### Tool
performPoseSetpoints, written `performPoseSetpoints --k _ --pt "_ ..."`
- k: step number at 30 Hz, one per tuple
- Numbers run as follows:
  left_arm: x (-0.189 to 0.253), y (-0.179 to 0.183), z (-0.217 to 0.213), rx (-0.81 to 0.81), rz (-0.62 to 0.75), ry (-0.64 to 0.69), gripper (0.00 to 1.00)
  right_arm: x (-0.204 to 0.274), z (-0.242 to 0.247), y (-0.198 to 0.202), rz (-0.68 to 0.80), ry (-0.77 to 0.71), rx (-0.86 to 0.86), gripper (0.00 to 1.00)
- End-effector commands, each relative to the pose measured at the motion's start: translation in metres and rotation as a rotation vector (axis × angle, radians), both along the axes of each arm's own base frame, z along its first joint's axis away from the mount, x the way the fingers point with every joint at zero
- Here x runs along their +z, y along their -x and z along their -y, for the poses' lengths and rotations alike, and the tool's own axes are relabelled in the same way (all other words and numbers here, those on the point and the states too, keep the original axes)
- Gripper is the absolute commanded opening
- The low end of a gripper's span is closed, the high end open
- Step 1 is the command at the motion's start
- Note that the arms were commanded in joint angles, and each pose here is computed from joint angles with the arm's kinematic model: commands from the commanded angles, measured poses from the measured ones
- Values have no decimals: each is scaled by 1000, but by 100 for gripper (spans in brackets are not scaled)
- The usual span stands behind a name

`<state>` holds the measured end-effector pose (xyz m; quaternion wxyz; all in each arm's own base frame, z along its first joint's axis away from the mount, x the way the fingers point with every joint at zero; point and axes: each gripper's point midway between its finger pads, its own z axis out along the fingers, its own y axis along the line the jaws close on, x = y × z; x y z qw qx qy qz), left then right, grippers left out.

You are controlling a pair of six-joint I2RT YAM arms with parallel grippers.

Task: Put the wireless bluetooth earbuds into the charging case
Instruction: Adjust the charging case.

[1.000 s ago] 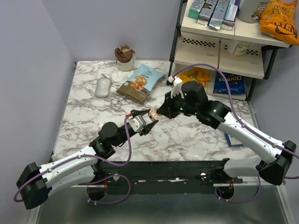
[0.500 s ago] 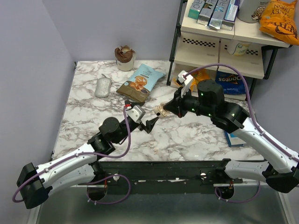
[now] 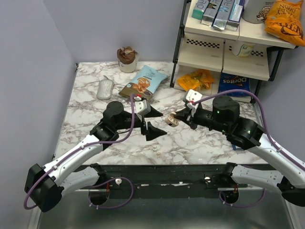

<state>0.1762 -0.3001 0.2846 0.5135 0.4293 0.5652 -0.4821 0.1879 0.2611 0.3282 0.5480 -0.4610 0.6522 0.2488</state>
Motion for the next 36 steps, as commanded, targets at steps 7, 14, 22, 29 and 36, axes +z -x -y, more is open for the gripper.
performPoseSetpoints --k 7,14,22,29,36 --pt "14 43 3 -255 -43 29 95 16 -1 -6 111 5 -21 1" --pt "15 35 8 -240 -41 48 83 8 -16 0 76 13 32 1" --pt "14 28 8 -191 -17 65 73 0 -30 1 47 21 57 1" --pt "9 24 9 -181 -16 55 62 5 -34 2 44 8 68 1" --pt "5 23 10 -174 -29 65 53 7 -35 4 38 -4 78 1"
